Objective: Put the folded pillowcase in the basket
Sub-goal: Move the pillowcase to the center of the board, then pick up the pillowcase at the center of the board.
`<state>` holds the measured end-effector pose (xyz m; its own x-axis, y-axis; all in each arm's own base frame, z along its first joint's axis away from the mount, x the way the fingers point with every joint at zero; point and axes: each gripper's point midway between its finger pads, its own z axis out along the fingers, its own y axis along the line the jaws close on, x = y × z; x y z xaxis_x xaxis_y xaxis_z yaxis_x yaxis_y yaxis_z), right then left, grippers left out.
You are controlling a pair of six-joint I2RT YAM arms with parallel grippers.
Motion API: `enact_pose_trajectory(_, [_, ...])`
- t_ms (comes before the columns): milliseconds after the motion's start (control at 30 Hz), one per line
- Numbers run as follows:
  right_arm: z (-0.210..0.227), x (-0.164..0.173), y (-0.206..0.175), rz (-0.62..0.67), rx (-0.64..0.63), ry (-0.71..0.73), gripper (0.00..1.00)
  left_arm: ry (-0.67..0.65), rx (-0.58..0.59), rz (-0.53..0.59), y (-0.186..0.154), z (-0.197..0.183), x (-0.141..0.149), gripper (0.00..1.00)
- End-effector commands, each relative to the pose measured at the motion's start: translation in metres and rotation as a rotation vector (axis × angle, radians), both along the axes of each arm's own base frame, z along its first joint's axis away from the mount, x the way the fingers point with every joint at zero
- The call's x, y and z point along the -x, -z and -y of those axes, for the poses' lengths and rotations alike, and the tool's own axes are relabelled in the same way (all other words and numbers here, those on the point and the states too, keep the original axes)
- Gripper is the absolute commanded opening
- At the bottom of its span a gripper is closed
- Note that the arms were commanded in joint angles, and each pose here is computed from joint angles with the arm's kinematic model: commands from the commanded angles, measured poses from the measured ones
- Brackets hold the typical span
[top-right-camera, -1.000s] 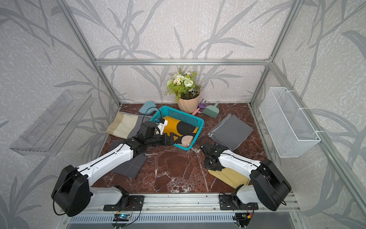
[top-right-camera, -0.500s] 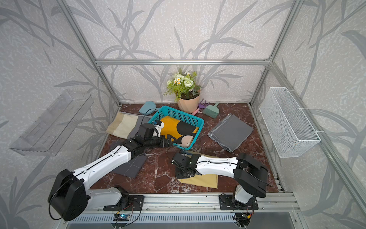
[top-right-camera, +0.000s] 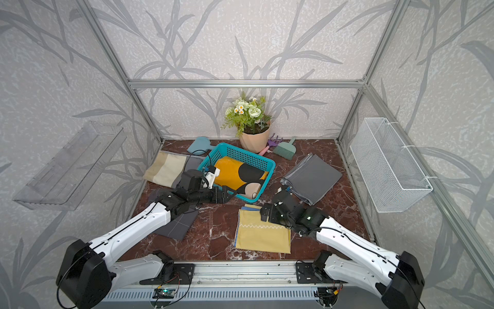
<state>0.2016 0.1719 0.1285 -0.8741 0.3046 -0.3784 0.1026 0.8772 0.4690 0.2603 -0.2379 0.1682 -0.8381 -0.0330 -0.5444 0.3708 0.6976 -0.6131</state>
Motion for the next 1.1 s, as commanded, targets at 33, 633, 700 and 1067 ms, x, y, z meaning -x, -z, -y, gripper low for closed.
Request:
enact_pose_trajectory(33, [0.057, 0.019, 0.040, -0.165, 0.080, 0.076, 1.00, 0.130, 0.047, -0.021, -0.005, 0.022, 0.043, 1.00])
enact_pose_trajectory(633, [0.049, 0.022, 0.085, -0.272, 0.007, 0.033, 0.95, 0.127, 0.012, -0.184, 0.094, 0.033, 0.084, 1.00])
enact_pose_trajectory(700, [0.042, 0.026, 0.091, -0.286, -0.041, 0.017, 0.95, 0.143, 0.003, -0.198, 0.102, 0.037, 0.087, 1.00])
enact_pose_trajectory(1067, [0.026, 0.028, 0.100, -0.315, -0.120, -0.007, 0.90, 0.177, -0.079, -0.244, 0.134, 0.047, 0.096, 1.00])
